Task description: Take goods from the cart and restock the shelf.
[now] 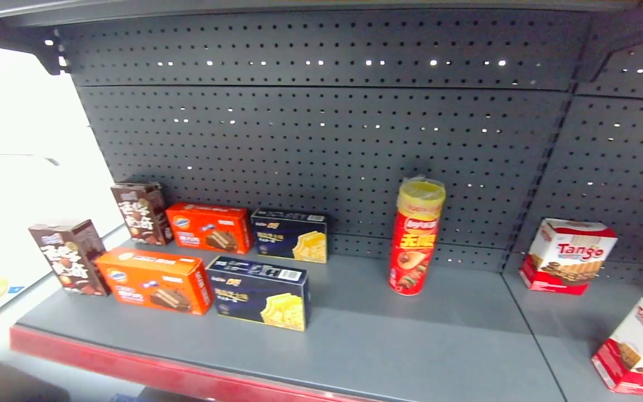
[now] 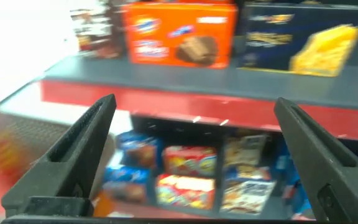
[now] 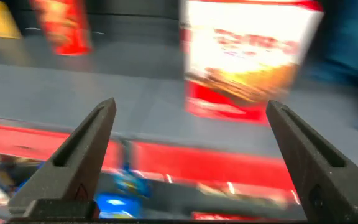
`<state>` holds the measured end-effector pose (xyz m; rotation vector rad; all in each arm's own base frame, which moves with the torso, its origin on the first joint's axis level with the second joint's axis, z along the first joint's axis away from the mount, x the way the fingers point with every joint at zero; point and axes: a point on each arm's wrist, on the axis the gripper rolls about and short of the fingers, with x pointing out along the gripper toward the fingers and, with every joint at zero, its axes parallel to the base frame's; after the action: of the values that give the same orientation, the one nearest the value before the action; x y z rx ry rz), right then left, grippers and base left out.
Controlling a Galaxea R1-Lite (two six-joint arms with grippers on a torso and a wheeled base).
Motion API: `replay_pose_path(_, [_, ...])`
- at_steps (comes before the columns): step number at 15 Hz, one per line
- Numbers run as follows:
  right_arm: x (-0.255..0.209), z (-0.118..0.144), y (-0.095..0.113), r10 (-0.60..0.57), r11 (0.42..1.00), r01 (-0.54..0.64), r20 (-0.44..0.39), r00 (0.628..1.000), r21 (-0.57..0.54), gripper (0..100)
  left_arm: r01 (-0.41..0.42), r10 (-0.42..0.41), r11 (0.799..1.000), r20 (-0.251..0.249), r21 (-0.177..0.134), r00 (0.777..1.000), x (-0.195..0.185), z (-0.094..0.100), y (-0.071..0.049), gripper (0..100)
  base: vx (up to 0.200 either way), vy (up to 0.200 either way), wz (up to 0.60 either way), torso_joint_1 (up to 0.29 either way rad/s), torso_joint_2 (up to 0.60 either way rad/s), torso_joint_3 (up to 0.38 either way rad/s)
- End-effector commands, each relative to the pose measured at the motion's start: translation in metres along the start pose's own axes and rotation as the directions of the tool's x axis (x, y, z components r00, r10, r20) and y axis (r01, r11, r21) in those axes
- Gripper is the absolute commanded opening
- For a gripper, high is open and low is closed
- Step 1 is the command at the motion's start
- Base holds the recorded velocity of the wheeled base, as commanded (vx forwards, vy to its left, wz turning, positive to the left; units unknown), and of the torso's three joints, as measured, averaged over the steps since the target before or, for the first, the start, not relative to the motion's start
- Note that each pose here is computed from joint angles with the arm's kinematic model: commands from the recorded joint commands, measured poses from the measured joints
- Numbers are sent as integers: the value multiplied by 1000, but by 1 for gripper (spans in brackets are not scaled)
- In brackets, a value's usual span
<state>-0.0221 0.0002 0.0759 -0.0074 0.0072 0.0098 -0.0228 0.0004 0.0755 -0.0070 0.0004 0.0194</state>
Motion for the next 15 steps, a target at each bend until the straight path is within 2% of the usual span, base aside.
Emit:
replay_pose_path(1, [0,0,0,1,1000,-1,0,1000,0,100,-1,1,1000,0,-1,1000,0,0,0,100,0,0,600,2,2,2])
replay_pose_path(14, [0,0,0,-2,1000,2,-2,1000,7,100,1,-1,1000,0,1,1000,0,0,0,100,0,0,600,3,2,3])
replay_pose_path(15, [0,0,0,-2,1000,2,-2,1000,7,100,1,-1,1000,0,1,1000,0,0,0,100,0,0,0,0,0,0])
